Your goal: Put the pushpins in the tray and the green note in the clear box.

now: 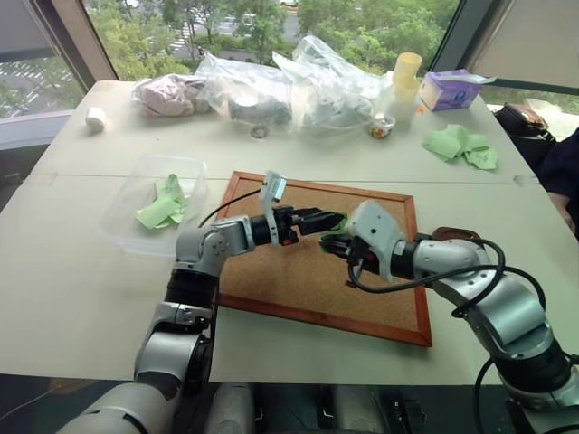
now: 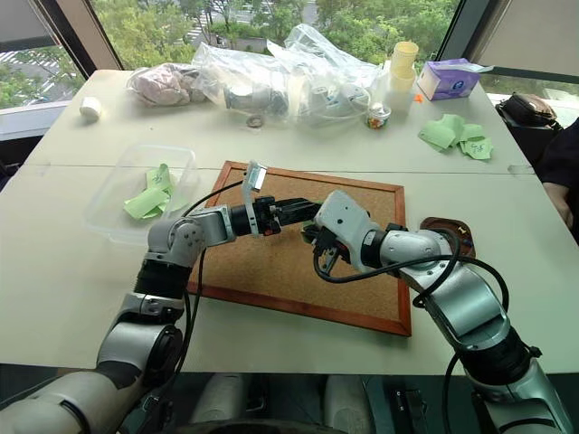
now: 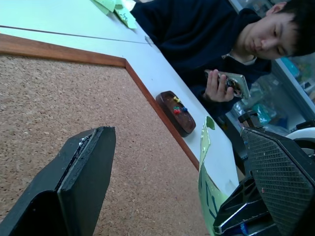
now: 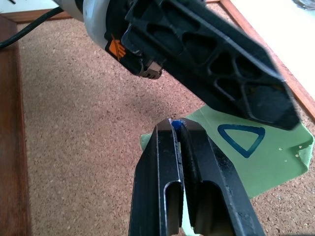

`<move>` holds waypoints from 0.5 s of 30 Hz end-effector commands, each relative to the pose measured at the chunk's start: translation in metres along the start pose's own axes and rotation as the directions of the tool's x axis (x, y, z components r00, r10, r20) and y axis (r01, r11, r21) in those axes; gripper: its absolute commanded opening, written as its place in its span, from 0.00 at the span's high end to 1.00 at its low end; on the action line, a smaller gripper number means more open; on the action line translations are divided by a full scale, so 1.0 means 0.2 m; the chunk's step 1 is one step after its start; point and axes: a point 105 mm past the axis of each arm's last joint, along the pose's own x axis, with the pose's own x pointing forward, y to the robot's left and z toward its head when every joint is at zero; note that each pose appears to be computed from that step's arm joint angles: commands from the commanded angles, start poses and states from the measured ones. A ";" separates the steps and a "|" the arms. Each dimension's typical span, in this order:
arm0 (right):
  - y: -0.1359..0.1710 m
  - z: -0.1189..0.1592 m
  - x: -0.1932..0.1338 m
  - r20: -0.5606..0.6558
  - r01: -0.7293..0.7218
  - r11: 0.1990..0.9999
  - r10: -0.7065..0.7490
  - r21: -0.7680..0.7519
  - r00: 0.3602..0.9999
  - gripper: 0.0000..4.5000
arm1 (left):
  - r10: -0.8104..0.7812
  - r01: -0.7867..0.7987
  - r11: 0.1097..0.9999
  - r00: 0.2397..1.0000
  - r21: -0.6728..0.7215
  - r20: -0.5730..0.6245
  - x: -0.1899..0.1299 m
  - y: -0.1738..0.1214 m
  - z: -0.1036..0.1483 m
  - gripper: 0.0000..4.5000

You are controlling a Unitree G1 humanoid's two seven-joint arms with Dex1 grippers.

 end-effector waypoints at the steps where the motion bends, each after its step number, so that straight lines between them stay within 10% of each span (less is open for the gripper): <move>1: 0.01 0.08 -0.02 0.051 0.006 0.998 -0.002 -0.070 0.999 1.00 | -0.055 0.055 0.997 0.998 0.046 -0.002 0.03 -0.07 0.04 0.31; 7: -0.01 0.09 -0.03 0.052 0.033 0.997 -0.029 -0.071 0.998 1.00 | -0.064 0.064 0.997 0.998 0.038 0.002 0.02 -0.08 0.04 0.94; 15: -0.14 0.12 -0.16 0.061 0.174 0.984 -0.171 -0.043 0.983 1.00 | 0.020 -0.021 0.996 1.000 0.082 0.018 -0.03 0.01 0.05 0.98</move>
